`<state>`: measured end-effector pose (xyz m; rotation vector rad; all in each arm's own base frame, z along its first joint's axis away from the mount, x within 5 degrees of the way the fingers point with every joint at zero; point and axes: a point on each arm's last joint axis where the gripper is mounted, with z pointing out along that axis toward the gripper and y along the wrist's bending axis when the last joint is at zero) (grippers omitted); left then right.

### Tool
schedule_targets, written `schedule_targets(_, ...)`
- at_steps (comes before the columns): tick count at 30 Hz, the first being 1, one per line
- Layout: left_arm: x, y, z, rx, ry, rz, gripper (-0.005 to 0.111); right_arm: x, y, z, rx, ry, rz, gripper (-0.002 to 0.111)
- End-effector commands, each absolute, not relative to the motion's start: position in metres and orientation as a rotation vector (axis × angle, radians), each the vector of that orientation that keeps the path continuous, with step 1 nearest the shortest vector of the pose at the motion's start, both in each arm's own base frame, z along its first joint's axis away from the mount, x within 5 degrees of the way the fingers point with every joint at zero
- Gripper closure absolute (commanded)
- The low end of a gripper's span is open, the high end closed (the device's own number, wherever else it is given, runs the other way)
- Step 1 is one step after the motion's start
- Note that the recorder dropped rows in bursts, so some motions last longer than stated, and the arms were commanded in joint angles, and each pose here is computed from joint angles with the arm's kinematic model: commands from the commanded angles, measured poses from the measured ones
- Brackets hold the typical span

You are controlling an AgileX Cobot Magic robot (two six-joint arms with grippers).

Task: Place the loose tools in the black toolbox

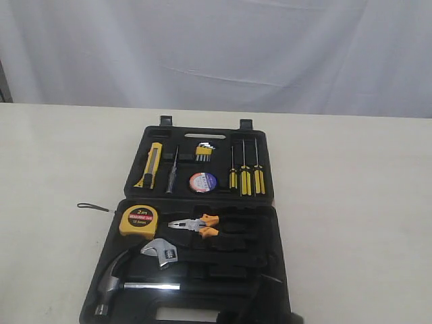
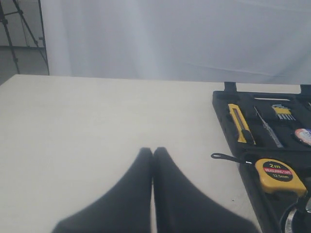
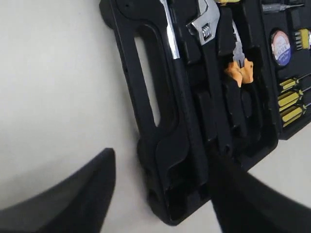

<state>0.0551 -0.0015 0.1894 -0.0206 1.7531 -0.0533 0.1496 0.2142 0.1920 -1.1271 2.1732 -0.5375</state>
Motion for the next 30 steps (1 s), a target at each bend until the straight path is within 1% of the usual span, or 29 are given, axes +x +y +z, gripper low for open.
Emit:
schedule_targets(1, 0.055, -0.002, 0.189, -0.021, 1.752, -0.058, 0.107, 0.156, 0.223, 0.177, -1.151, 2.098, -0.589, 0.044)
schedule_targets(5, 0.055, -0.002, 0.189, -0.021, 1.752, -0.058, 0.107, 0.164, 0.226, 0.163, -1.129, 2.114, -0.573, 0.047)
schedule_targets(10, 0.055, -0.002, 0.189, -0.021, 1.752, -0.058, 0.107, 0.181, 0.226, 0.152, -1.038, 2.18, -0.583, 0.047)
schedule_targets(14, 0.055, -0.002, 0.189, -0.021, 1.752, -0.058, 0.107, 0.191, 0.229, 0.144, -1.035, 2.202, -0.573, 0.047)
schedule_targets(21, 0.055, -0.002, 0.189, -0.021, 1.752, -0.058, 0.107, 0.197, 0.238, 0.128, -1.091, 2.204, -0.568, 0.047)
schedule_targets(26, 0.055, -0.002, 0.189, -0.021, 1.752, -0.058, 0.107, 0.199, 0.24, 0.113, -1.146, 2.195, -0.61, 0.047)
schedule_targets(30, 0.055, -0.002, 0.189, -0.021, 1.752, -0.058, 0.107, 0.212, 0.237, 0.104, -1.147, 2.216, -0.614, 0.047)
